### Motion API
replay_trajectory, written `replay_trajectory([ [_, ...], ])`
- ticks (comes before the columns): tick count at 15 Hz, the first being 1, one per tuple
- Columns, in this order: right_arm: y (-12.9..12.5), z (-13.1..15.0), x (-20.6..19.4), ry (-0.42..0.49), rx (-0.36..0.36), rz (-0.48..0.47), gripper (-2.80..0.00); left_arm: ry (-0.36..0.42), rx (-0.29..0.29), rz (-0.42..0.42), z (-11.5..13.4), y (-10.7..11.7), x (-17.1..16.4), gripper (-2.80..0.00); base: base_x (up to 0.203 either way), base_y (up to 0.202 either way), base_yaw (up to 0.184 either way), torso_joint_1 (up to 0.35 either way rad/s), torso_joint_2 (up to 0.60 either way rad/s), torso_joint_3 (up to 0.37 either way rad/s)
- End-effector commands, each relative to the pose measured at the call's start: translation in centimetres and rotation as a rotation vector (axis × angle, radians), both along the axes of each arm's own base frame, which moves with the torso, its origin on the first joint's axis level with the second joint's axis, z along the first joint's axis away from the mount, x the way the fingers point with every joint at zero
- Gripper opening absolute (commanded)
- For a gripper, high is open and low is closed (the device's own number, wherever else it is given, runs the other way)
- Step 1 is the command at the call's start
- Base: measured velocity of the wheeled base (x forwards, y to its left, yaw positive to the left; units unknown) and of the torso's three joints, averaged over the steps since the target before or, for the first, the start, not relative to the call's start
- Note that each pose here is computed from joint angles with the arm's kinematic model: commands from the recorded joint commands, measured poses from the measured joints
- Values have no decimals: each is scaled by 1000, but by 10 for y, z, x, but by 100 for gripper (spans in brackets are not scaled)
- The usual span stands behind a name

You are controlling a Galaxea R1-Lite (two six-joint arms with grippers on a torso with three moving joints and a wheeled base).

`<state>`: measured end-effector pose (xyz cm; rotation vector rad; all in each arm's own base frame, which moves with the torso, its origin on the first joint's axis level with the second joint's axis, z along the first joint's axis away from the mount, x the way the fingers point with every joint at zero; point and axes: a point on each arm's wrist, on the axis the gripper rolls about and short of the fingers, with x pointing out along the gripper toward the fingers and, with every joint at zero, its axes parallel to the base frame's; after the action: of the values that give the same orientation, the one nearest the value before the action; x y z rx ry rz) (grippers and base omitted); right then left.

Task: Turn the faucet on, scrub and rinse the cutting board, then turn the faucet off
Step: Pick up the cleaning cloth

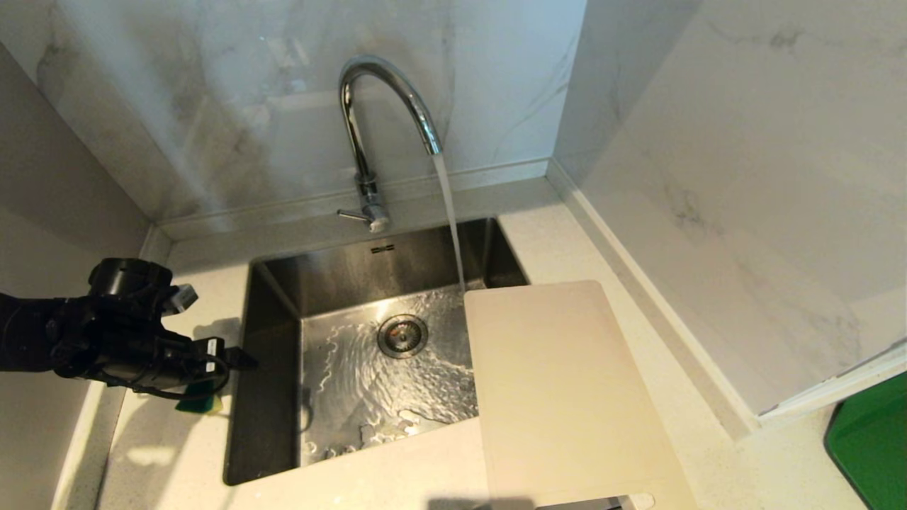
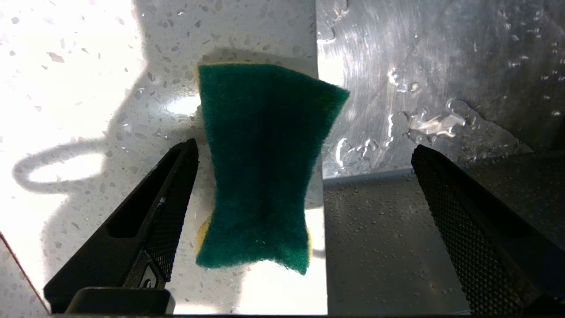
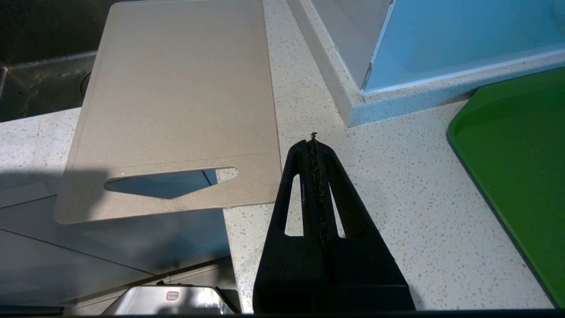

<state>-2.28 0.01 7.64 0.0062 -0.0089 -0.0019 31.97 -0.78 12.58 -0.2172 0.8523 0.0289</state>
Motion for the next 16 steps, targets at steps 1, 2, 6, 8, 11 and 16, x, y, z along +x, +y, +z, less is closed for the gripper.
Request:
replay_trajectory([
  [1,0,0,0,-2,0,0,-280,8,-1,1,-2,0,1,0,0,0,0,0,0,0],
  [2,0,0,0,-2,0,0,-280,11,0,0,-3,-1,1,0,0,0,0,0,0,0],
  [6,0,0,0,-2,0,0,-280,24,22,23,-8,0,2,-280,0,0,0,0,0,0],
  [8,0,0,0,0,0,0,-280,23,23,24,-7,0,1,-280,0,0,0,0,0,0],
  [11,0,0,0,1,0,0,-280,6,33,33,-7,0,1,-280,0,0,0,0,0,0],
  [16,0,0,0,0,0,0,-280,-12,38,31,-6,0,1,-280,0,0,0,0,0,0],
])
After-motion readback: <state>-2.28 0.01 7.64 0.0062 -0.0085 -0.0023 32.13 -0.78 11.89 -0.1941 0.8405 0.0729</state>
